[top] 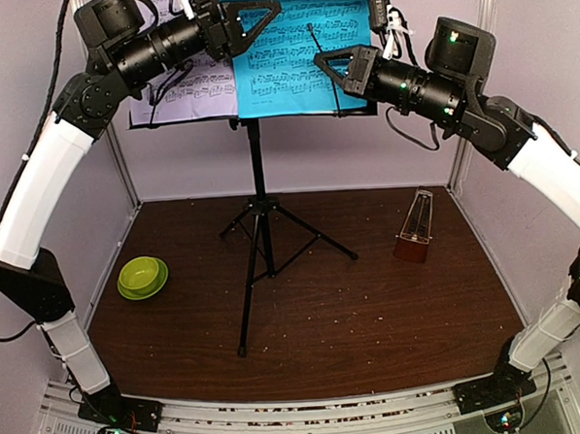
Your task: Set up the instrument practice props
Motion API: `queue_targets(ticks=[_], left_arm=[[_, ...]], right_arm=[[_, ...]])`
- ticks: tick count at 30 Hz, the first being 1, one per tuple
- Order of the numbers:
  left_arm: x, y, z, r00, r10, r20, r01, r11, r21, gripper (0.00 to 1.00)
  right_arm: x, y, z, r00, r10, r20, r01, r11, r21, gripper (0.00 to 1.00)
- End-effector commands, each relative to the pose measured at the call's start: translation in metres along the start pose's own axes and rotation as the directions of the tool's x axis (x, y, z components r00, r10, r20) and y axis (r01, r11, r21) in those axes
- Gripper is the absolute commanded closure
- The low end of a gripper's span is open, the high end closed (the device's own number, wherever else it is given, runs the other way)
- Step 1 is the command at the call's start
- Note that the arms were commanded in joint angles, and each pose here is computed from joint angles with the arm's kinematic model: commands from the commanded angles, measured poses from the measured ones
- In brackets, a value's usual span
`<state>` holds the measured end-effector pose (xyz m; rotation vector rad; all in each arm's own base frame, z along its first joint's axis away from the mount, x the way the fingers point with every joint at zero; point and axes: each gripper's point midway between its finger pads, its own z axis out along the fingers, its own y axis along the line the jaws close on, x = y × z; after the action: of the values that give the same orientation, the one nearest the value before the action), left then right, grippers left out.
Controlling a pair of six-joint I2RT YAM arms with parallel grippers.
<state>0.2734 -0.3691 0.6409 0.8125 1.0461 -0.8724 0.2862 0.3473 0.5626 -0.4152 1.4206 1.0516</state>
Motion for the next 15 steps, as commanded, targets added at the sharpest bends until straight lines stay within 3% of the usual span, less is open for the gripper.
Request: queue_targets(ticks=[1, 8, 15], left_arm=[[-0.06, 0.003, -0.024, 0.988, 0.012, 0.154, -0.004, 0.999, -0.048, 0.22], [-0.073, 0.015, -0.028, 0.978, -0.039, 0.207, 0.062, 0.992, -0.108, 0.24], [-0.061, 0.024, -0.021, 0.981, -0.056, 0.188, 0.084, 0.986, -0.142, 0.26]], right_arm=[[-0.024, 0.019, -0.015, 0.998, -0.003, 0.07, 0.007, 0.998, -0.061, 1.0], [-0.024, 0.02, -0.018, 0.997, 0.0, 0.072, 0.005, 0.998, -0.062, 1.0], [-0.026, 0.02, -0.019, 0.997, 0.001, 0.076, 0.004, 0.998, -0.061, 1.0]])
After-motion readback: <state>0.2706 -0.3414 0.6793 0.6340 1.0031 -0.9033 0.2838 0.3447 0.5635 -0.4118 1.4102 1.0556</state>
